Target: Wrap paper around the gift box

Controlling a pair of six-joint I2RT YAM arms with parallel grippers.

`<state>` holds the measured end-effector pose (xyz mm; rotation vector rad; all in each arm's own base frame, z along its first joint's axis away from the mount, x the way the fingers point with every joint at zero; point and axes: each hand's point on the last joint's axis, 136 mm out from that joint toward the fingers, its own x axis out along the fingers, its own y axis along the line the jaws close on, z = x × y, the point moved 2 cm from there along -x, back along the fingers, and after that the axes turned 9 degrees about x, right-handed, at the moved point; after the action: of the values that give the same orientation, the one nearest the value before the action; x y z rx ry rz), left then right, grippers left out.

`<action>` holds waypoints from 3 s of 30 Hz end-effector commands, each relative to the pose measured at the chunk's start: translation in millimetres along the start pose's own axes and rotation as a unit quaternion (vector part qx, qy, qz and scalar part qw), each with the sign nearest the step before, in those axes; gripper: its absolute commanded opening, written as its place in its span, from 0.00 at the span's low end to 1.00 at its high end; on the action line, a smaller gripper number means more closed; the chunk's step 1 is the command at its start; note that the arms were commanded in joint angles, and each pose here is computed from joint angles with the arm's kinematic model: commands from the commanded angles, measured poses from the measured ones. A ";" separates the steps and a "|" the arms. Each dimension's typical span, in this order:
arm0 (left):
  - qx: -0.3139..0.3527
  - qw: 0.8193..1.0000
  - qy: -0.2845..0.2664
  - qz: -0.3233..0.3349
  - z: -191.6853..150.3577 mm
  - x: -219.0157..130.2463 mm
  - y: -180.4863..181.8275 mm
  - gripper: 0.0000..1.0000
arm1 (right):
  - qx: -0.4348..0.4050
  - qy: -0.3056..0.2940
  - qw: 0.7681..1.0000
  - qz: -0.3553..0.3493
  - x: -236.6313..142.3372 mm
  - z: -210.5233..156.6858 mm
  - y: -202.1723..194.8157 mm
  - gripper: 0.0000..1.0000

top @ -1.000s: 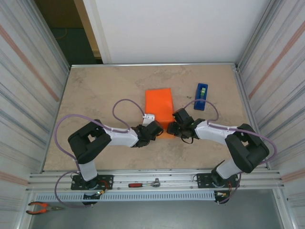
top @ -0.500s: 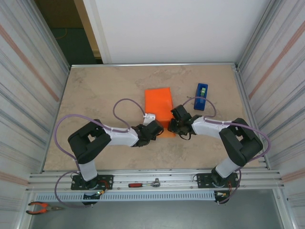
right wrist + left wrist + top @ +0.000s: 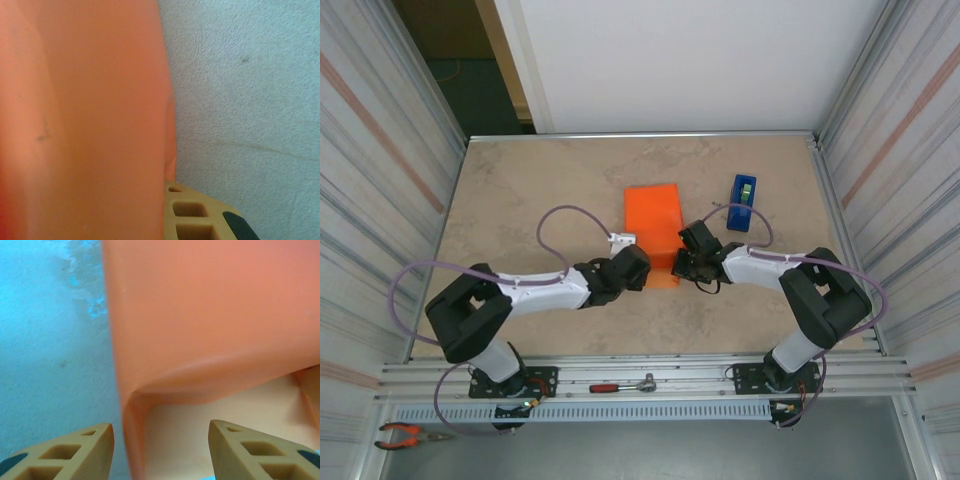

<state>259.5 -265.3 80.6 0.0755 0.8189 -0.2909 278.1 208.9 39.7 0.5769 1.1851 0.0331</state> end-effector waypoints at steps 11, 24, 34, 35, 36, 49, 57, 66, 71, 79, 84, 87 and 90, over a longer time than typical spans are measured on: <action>-0.009 0.999 0.008 0.033 -11.0 20.0 11.6 0.42 | 0.000 0.014 1.000 -0.020 6.9 -9.5 -15.5 0.05; 0.022 0.998 0.013 0.049 -18.7 29.2 4.7 0.08 | -0.010 0.017 1.000 -0.019 6.6 -9.9 -15.2 0.02; 0.048 0.998 -0.004 0.044 -11.1 -0.1 14.3 0.48 | -0.020 0.018 0.999 -0.022 4.9 -4.8 -18.2 0.02; 0.060 0.997 -0.011 0.038 -5.8 -6.8 14.3 0.52 | -0.021 0.019 0.999 -0.021 4.4 -4.1 -19.1 0.02; 0.076 0.996 -0.019 0.032 -0.2 -13.2 13.4 0.55 | -0.022 0.020 0.999 -0.021 3.5 -3.4 -19.8 0.02; 0.397 0.916 -0.047 -0.033 62.1 -18.3 -31.7 0.67 | -0.032 0.030 0.999 -0.016 0.7 -2.5 -21.4 0.05; 0.467 0.883 -0.022 -0.032 61.3 7.5 -45.1 0.67 | -0.032 0.027 0.999 -0.017 -3.2 -1.7 -24.1 0.06; 0.477 0.879 -0.009 -0.011 48.6 26.2 -39.7 0.64 | -0.020 0.030 0.999 0.008 -23.7 -1.4 -22.0 0.37; 0.478 0.878 -0.010 -0.006 45.0 29.4 -37.5 0.62 | 0.006 0.021 1.000 0.019 -45.1 1.6 -39.4 0.48; 0.496 0.868 -0.003 -0.006 34.7 36.6 -42.4 0.60 | 0.072 0.009 0.996 0.044 -58.2 15.8 -66.3 0.51; 0.501 0.865 0.000 -0.006 31.7 39.9 -44.2 0.59 | 0.083 0.019 0.995 0.059 -51.3 22.8 -61.2 0.39; 0.503 0.864 0.002 -0.005 30.2 40.9 -44.5 0.59 | 0.085 0.027 0.994 0.063 -43.2 24.4 -58.2 0.29; 0.505 0.863 0.004 -0.006 28.2 41.7 -44.9 0.59 | 0.088 0.038 0.993 0.067 -33.4 24.6 -56.4 0.23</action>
<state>299.6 -324.5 92.0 1.0097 0.5566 -0.6831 261.0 131.9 46.1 0.7812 1.2342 0.0274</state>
